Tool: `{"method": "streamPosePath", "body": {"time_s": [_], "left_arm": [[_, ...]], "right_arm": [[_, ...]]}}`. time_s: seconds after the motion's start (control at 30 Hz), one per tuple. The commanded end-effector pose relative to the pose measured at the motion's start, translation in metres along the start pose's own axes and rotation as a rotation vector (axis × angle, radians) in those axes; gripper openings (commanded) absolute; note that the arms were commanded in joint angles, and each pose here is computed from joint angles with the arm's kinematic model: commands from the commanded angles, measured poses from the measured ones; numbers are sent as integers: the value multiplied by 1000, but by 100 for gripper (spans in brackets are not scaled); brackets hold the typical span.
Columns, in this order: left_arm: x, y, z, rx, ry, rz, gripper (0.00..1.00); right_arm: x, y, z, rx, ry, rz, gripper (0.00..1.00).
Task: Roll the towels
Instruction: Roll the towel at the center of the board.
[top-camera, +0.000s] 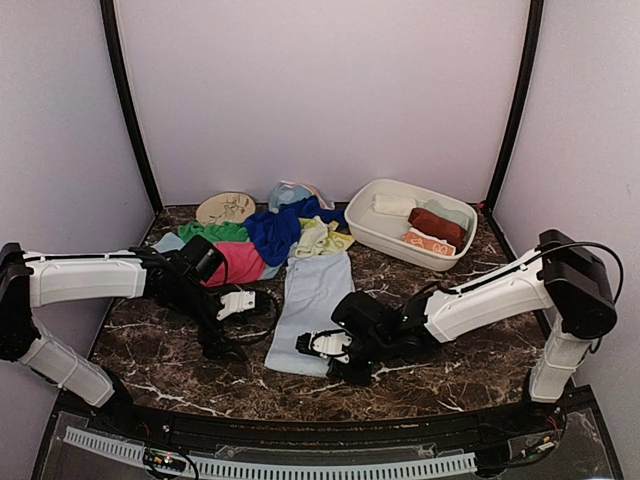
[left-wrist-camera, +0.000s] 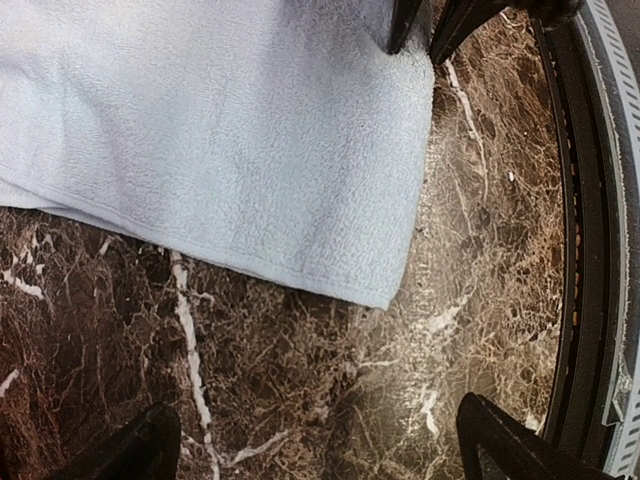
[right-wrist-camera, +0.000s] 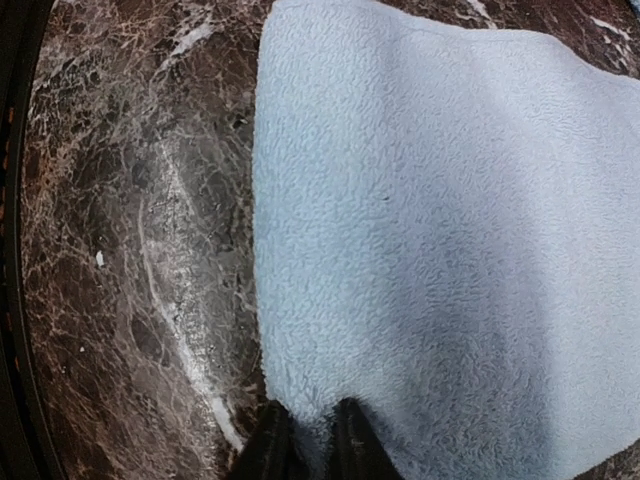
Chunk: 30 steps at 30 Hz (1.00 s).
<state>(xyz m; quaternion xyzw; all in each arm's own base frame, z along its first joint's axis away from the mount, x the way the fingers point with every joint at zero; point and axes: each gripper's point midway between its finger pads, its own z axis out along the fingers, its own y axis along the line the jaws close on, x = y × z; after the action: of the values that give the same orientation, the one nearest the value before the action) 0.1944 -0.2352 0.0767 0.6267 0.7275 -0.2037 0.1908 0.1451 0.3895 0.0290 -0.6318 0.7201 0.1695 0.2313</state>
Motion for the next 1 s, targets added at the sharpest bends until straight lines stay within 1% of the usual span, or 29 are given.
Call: {"method": "streamPosePath", "body": {"time_s": [0.0,0.03,0.13,0.27,0.4,0.5,0.6,0.77,0.9,0.97], "left_arm": [[-8,3,-8,-17,-15,39,99],[-8,1,-9,-15,-23,46,99],[-11,-6,-11,12,-39,59,99],[-22,-16,-11,55,-47,80,97],[-31,-36,1,106,-42,147,95],[-30,-51,13,141,-26,193,91],[-31,-60,22,174,-24,210,87],[-34,-63,34,164,-39,226,86],[-38,-54,46,115,-39,254,85],[-41,-52,50,115,-37,262,85]], "right_arm": [[-7,-1,5,-78,-2,107,13],[-11,-1,4,-98,-11,126,7],[-19,7,1,-177,-27,167,0],[-27,16,0,-293,-28,252,0],[-29,18,-1,-389,-22,351,0],[-23,21,-1,-479,-9,455,0],[-19,21,-2,-591,-16,590,0],[-22,26,-6,-695,-38,675,0],[-26,23,-8,-731,-61,730,0],[-26,21,-8,-739,-68,760,0]]}}
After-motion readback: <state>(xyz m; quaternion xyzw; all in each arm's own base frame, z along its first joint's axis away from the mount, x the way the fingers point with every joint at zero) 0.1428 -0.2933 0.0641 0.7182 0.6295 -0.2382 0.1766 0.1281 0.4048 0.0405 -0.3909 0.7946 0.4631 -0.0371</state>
